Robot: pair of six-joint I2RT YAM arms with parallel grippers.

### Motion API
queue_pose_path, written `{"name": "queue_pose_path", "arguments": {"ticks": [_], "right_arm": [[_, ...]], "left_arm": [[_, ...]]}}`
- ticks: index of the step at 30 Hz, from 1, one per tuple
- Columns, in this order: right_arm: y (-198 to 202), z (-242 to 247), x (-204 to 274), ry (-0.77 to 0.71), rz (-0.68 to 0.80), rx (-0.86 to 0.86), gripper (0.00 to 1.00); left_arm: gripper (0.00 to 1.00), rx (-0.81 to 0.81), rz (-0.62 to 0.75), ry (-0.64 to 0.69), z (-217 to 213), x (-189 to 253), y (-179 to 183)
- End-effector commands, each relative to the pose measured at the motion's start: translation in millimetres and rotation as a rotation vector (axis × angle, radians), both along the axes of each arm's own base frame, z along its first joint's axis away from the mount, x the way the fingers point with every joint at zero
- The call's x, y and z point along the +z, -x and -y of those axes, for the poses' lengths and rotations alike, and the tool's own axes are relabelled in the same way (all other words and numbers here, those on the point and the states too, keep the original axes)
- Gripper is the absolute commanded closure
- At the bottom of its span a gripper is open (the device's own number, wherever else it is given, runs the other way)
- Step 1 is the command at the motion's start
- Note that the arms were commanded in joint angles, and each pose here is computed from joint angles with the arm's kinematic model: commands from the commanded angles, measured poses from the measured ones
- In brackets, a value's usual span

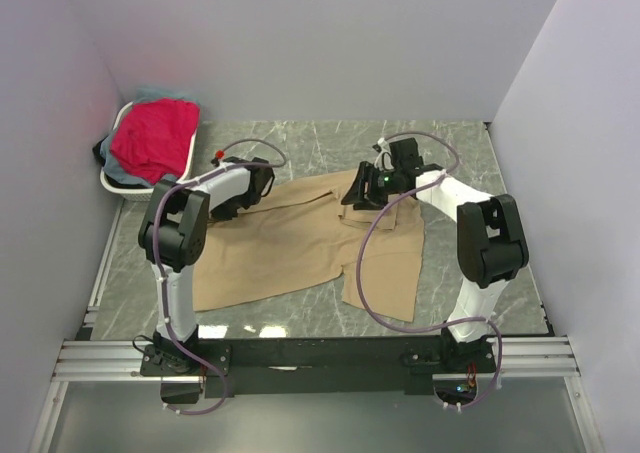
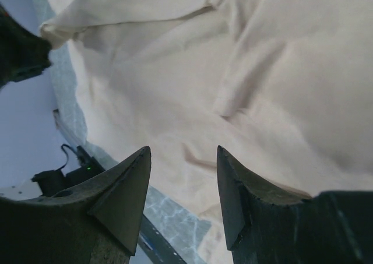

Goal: Fold and stack the t-shirts
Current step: Fold the tshirt

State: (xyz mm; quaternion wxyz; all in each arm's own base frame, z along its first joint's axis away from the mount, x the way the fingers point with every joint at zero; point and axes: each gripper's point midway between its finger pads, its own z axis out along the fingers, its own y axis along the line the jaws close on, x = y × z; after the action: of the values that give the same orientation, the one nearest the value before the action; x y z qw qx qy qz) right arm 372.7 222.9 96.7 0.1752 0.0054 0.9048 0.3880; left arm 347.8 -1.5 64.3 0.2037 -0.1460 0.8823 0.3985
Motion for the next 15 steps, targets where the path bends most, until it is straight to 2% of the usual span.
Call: {"name": "queue_pose_path", "arguments": {"ticks": [1,9,15], "right_arm": [[-10,-33,14,-0.088,0.022,0.020,0.44],[-45,-72,14,-0.140,0.050,-0.013,0.42],[-68,-79,-15,-0.094,0.013,-0.067,0.42]], "left_arm": [[0.96,0.021,0.049,-0.015,2,3,0],[0.93,0.013,0.053,0.018,7,-7,-1],[0.93,0.011,0.057,0.011,6,-7,-4]]}}
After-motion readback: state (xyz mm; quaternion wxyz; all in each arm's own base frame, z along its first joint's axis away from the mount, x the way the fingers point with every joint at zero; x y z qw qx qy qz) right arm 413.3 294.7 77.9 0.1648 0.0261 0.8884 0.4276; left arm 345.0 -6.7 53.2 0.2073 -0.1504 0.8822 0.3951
